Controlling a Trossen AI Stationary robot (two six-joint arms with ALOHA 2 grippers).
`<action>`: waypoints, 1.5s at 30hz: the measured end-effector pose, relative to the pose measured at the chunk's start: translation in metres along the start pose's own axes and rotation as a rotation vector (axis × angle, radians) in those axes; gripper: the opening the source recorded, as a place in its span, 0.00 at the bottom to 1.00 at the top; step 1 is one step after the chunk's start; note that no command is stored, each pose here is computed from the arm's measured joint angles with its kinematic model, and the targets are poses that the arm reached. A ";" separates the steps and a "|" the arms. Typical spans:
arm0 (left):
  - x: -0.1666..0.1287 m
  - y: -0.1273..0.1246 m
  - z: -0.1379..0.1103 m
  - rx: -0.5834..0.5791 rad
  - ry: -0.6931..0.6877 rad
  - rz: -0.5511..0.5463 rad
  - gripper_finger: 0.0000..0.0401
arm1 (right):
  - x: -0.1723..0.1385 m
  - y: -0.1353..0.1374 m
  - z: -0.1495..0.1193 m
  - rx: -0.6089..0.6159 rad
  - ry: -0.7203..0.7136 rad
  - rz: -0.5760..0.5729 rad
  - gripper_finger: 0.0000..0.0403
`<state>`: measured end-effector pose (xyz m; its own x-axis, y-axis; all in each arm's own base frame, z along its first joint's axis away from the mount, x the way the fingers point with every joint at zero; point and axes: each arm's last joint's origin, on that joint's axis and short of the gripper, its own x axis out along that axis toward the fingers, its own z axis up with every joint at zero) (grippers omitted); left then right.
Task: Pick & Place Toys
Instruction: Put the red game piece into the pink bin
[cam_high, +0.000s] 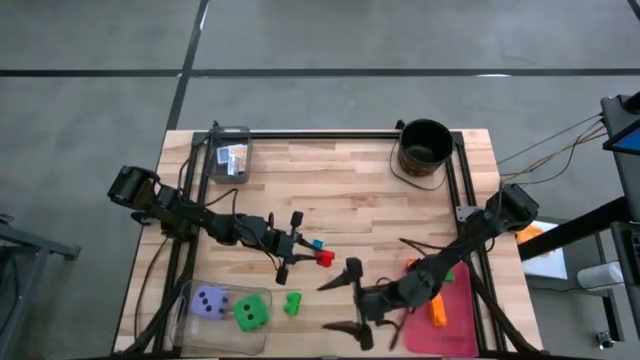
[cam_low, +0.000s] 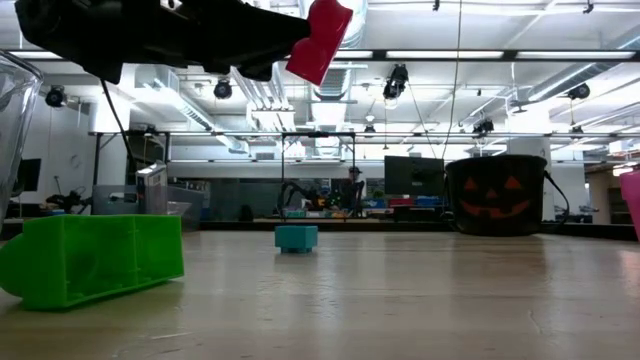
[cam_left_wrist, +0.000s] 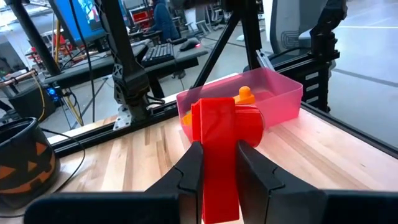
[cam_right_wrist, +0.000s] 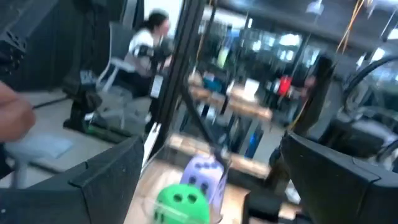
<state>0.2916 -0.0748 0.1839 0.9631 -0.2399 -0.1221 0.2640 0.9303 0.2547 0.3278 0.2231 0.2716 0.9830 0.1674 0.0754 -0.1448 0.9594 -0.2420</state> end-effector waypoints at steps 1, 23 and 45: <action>0.000 0.000 0.000 0.000 0.000 -0.001 0.15 | -0.003 0.000 -0.004 -0.012 -0.025 -0.007 0.93; 0.000 0.000 0.007 -0.030 -0.080 -0.022 0.15 | -0.045 -0.046 -0.082 0.159 0.141 -0.303 0.93; 0.000 0.000 0.007 -0.046 -0.083 -0.023 0.15 | -0.032 -0.059 -0.086 0.205 0.139 -0.283 0.93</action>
<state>0.2923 -0.0767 0.1911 0.9585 -0.2812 -0.0472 0.2848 0.9356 0.2086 0.3149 0.1420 0.2005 0.9913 -0.1297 -0.0244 0.1290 0.9912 -0.0303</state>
